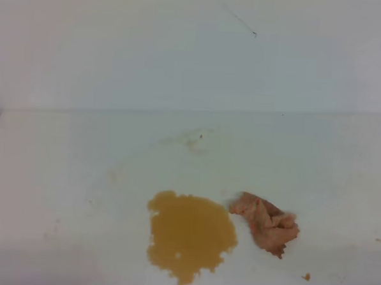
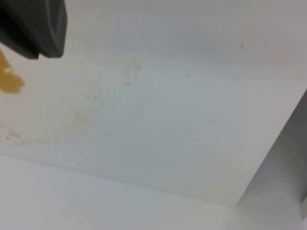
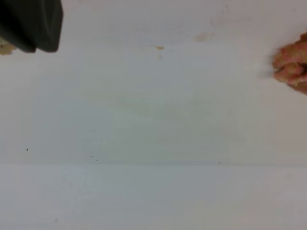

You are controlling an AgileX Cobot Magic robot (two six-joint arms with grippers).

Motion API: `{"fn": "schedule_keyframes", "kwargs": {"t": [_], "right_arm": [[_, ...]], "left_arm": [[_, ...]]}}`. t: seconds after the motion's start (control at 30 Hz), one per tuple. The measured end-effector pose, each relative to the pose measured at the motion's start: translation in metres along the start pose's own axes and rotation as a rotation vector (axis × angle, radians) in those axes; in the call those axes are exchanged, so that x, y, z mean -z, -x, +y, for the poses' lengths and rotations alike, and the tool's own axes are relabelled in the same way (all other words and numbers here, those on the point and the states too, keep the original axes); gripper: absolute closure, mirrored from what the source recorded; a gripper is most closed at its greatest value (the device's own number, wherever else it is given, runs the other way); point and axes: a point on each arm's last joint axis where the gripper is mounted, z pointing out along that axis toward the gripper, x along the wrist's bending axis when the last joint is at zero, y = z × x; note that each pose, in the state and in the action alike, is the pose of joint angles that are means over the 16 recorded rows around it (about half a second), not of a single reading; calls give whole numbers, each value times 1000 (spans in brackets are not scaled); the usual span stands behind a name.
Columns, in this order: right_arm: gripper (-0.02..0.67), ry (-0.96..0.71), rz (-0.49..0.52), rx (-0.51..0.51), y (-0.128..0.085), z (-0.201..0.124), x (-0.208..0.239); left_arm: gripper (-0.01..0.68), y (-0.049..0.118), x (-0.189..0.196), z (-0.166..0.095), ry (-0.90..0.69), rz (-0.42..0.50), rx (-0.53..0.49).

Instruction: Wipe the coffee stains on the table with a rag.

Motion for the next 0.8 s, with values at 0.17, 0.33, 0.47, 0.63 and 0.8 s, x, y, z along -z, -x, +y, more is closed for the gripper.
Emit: {"fn": "schedule_keyframes", "kwargs": {"t": [0.17,0.33,0.47,0.63,0.8], "right_arm": [[652,21,-2,10,0,2,0],[652,95,3,9,0,9,0],[652,185,8,8,-1,17,2],[652,325,17,3,-2,29,5],[652,465,30,-37,-2,41,10]], "left_arm": [[675,0,0,0,0,0,0],[675,0,0,0,-2,1,0],[675,0,0,-1,-1,1,0],[675,0,0,-1,-1,1,0],[675,0,0,-1,-1,1,0]]}}
